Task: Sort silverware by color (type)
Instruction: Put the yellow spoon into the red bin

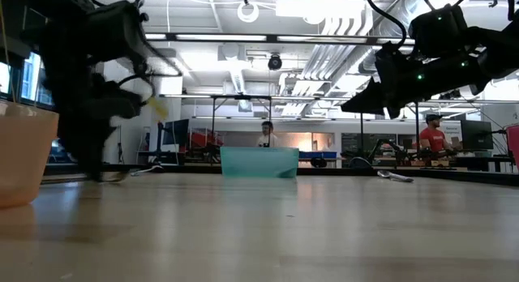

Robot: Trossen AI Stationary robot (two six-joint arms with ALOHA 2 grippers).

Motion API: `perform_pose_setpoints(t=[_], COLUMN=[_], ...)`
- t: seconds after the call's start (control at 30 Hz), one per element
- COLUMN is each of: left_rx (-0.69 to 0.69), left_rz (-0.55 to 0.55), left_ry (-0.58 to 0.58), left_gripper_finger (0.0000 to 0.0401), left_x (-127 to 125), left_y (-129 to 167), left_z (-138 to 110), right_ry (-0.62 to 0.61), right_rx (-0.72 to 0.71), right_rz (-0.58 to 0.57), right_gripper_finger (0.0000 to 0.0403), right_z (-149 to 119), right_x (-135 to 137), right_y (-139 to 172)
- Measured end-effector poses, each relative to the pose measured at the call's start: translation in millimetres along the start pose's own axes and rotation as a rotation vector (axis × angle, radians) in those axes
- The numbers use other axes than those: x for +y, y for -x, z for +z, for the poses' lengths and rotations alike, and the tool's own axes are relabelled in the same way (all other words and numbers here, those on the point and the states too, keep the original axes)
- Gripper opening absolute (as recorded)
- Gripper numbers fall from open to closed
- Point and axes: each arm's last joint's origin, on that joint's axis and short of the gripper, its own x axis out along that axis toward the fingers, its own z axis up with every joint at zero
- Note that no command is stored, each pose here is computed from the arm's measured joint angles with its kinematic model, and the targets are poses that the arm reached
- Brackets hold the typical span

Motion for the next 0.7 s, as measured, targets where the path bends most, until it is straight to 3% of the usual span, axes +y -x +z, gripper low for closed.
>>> perform_pose_setpoints(t=[0.17, 0.33, 0.5, 0.7], left_rx=[-0.259, -0.517, -0.745, -0.907], left_rz=[-0.233, -0.529, -0.706, -0.808], left_ry=[-0.033, -0.031, -0.07, -0.18], left_gripper_finger=[0.0003, 0.0002, 0.0001, 0.0001], left_x=[-15.3, -11.7, -2.7, -3.3], left_y=[3.2, -1.7, 6.6, 22.6], left_z=[15.0, 29.1, 42.9, 57.4], right_ry=[-0.15, -0.202, -0.211, -0.197], right_rx=[0.007, -0.035, -0.064, -0.069], right_rz=[0.113, 0.182, 0.213, 0.263], right_gripper_finger=[0.0, 0.001, 0.0054, 0.0126], right_z=[0.7, 3.8, 11.8, 33.9], right_x=[5.3, 23.8, 51.7, 88.9], right_y=[0.4, 2.6, -3.3, -38.0])
